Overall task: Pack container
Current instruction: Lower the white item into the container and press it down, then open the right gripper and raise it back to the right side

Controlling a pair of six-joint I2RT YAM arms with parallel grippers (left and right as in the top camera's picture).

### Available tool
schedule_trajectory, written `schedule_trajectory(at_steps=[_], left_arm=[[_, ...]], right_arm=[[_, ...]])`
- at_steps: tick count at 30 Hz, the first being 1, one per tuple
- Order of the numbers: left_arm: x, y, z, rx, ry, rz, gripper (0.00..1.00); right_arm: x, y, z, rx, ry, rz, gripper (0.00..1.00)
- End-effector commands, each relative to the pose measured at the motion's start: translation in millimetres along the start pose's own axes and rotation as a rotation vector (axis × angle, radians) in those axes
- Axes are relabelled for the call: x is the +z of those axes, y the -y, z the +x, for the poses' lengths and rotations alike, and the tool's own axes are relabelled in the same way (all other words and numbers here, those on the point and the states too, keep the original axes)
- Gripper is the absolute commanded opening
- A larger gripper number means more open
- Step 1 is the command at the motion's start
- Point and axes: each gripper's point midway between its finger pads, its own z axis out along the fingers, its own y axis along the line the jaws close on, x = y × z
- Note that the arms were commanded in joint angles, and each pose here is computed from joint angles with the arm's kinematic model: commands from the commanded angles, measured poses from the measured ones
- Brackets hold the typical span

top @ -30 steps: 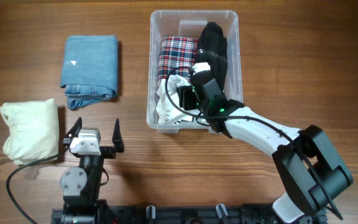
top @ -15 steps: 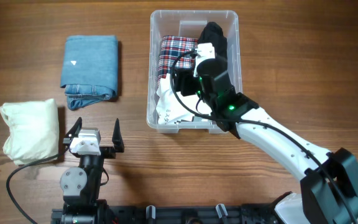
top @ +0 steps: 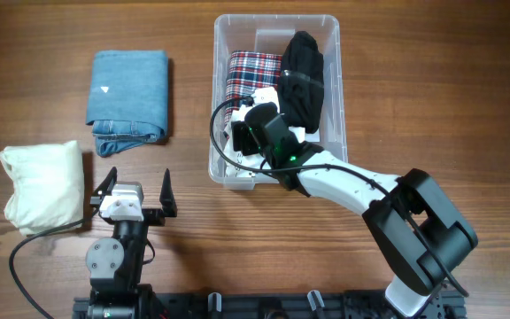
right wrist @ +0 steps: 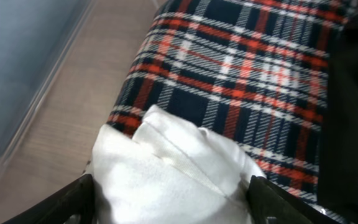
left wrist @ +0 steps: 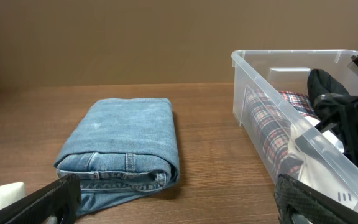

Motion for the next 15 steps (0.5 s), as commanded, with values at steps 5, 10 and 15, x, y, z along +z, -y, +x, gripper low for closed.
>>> schedule_trajectory(at_steps=[5, 10, 15], left_arm=[[1, -2, 5, 0.009, -0.017, -0.010, 1.00], [1, -2, 5, 0.009, -0.017, -0.010, 1.00], [1, -2, 5, 0.009, -0.017, -0.010, 1.00]], right_arm=[[-32, 1, -57, -0.002, 0.144, 0.043, 0.84], [-92, -10, -115, 0.027, 0.307, -0.014, 0.87], [-138, 23, -147, 0.082, 0.434, 0.131, 0.99]])
